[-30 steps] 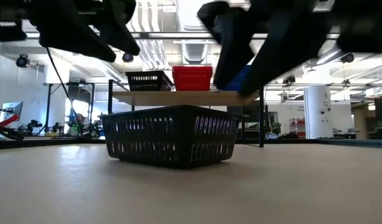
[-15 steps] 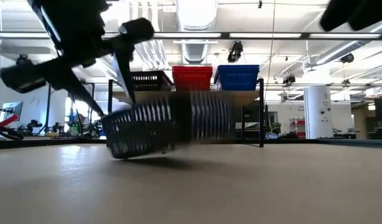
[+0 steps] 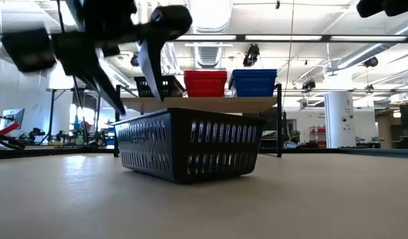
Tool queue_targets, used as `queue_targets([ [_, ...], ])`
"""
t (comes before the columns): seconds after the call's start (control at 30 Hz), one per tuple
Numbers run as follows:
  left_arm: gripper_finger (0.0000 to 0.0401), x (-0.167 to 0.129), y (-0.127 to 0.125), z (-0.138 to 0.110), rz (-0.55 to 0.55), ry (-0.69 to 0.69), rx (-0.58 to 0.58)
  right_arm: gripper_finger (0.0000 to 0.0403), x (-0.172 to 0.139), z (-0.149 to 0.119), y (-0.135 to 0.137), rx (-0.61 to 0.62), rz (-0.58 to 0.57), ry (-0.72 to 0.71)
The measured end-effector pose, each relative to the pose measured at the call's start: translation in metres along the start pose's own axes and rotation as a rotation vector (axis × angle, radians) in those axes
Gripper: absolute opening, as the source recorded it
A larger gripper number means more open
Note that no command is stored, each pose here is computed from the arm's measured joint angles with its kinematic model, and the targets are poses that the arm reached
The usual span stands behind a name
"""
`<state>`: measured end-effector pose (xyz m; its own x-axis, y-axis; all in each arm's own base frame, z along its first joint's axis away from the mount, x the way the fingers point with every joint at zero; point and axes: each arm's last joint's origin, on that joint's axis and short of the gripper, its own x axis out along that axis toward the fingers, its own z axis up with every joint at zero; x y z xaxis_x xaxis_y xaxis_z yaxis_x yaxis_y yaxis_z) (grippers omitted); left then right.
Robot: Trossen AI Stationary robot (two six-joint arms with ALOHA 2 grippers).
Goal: Stack baskets on shelf by color
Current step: Stack the black bin on the black bins on the shelf
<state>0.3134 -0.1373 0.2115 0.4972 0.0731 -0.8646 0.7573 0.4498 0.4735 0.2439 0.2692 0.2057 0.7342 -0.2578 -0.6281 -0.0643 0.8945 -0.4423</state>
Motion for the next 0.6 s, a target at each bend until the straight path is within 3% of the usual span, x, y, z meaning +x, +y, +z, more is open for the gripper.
queue_targets([
  [0.23, 0.0193, -0.016, 0.012, 0.012, -0.059, -0.097, -0.324, 0.0085, 0.003, -0.003, -0.001, 0.002, -0.031, -0.004],
  [0.43, 0.0193, -0.005, -0.002, 0.006, -0.166, -0.069, -0.331, 0.0068, 0.023, -0.024, 0.002, 0.081, -0.027, -0.023],
  [0.6, 0.018, 0.015, -0.007, 0.004, -0.146, -0.005, -0.372, 0.0054, 0.043, -0.042, 0.001, 0.115, -0.01, -0.068],
])
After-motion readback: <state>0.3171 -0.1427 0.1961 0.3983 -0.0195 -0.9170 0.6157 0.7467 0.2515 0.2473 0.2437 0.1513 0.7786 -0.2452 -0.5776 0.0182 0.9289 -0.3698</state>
